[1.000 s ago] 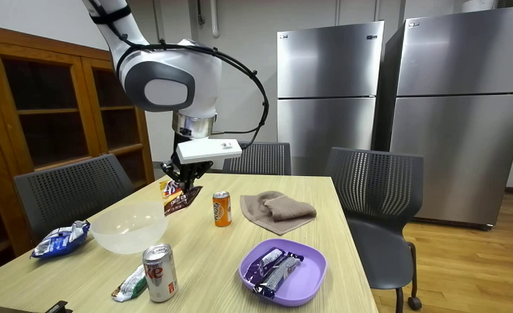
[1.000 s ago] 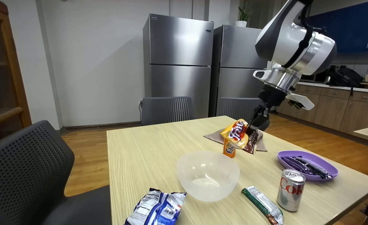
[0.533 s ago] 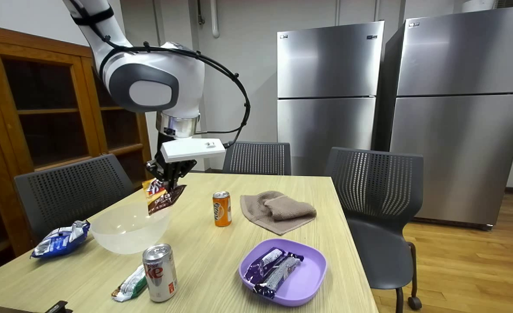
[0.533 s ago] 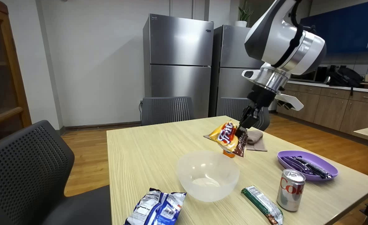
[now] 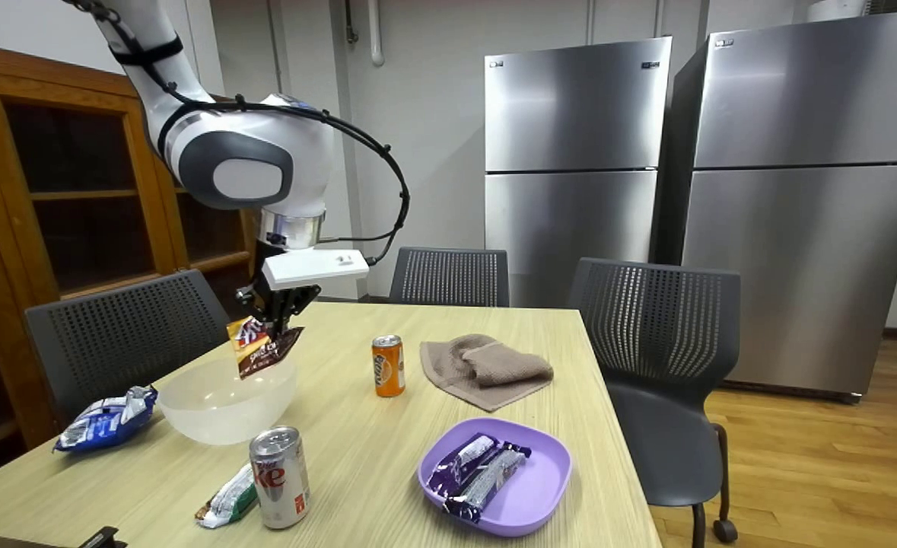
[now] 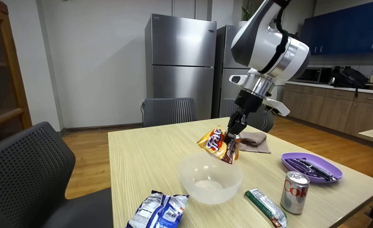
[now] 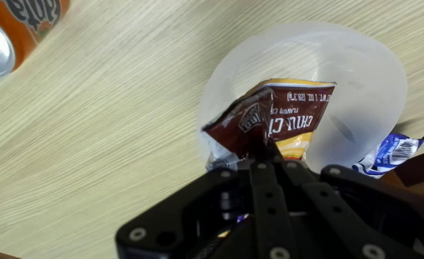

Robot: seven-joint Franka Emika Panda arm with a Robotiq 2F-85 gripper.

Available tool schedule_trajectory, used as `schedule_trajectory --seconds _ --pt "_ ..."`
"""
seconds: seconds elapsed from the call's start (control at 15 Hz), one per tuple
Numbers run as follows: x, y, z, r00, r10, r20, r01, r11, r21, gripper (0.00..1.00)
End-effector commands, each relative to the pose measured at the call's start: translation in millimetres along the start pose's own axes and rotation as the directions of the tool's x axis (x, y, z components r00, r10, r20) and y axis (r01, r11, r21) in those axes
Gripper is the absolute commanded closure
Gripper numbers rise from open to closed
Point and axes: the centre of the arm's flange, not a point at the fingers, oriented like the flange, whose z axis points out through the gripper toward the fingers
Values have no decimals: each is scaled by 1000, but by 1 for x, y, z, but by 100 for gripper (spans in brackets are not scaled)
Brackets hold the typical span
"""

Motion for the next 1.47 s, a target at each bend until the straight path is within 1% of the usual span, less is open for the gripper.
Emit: schedule_trajectory --seconds 0.0,0.47,0.53,0.6,0.67,0.8,0.87,1.07,1.13,1.27,1.4 --pt "19 11 21 1000 8 -4 -8 1000 -19 100" --pt "29 20 53 999 34 2 -34 998 -45 100" --pt "29 21 56 999 39 4 -38 998 -48 84" --pt "28 22 58 999 43 3 -43 998 -53 72" --pt "26 22 58 999 44 2 -44 998 -55 66" --pt "21 21 54 999 41 1 -40 997 -66 52" --pt "20 20 52 999 37 3 -37 997 -73 43" --pt "16 12 44 1000 15 4 -15 997 -80 22" --pt "15 7 40 1000 3 8 -2 996 -87 13" --pt "12 -1 31 1000 -27 10 28 994 -103 0" --pt "11 -8 23 998 -63 11 64 991 -117 0"
